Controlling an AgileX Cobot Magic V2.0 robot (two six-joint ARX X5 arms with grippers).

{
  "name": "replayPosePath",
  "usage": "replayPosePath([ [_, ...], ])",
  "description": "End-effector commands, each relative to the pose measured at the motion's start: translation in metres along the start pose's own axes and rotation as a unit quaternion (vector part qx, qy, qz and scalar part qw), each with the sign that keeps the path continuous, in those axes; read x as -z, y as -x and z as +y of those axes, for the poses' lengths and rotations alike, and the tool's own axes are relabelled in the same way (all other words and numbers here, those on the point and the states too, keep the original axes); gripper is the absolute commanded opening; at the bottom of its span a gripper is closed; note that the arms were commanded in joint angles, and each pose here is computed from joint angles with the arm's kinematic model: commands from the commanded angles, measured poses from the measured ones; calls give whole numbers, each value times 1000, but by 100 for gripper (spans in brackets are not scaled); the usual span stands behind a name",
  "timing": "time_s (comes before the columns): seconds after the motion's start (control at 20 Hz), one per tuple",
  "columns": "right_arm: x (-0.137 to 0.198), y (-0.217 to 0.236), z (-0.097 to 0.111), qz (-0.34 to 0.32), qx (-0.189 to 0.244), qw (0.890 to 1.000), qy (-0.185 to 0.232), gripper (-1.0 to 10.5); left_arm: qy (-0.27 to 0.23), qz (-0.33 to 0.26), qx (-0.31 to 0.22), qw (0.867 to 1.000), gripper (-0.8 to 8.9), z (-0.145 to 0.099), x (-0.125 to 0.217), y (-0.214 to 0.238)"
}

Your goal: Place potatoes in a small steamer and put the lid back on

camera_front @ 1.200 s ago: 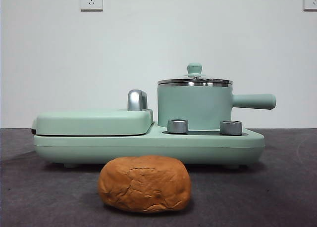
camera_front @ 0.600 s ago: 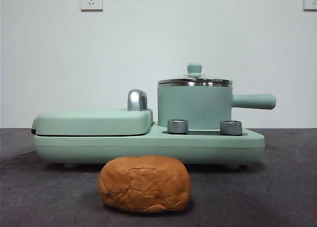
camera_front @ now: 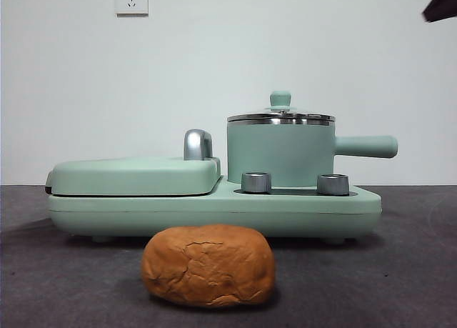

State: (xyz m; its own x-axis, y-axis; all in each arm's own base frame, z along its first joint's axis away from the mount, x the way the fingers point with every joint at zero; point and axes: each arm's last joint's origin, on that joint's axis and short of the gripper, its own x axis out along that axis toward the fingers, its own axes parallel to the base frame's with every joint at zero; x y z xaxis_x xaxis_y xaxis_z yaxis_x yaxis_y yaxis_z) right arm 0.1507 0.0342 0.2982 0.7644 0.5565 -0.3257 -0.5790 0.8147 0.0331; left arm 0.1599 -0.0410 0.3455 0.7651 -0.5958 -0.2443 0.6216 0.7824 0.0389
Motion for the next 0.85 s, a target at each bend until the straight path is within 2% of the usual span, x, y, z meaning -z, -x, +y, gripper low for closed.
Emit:
replayPosePath([
  [0.05, -8, -4, 5, -5, -13, 996, 86, 14, -119, -2, 15, 993, 14, -2, -4, -4],
  [0.25, -6, -8, 11, 10, -16, 989, 146, 17, -144, -3, 26, 989, 19, -5, -4, -6],
  [0.35, -6, -8, 12, 11, -23, 987, 158, 80, -136, -3, 27, 990, 62, -6, -4, -6],
  [0.55, -6, -8, 13, 12, -24, 987, 159, 244, -89, -3, 30, 996, 164, -7, -5, -6],
  [0.75, -6, -8, 13, 12, -24, 987, 158, 250, -83, -3, 42, 996, 165, -10, -5, -7],
  [0.85, -6, -8, 13, 12, -23, 987, 156, 250, -84, -4, 50, 995, 198, -12, -5, -8],
])
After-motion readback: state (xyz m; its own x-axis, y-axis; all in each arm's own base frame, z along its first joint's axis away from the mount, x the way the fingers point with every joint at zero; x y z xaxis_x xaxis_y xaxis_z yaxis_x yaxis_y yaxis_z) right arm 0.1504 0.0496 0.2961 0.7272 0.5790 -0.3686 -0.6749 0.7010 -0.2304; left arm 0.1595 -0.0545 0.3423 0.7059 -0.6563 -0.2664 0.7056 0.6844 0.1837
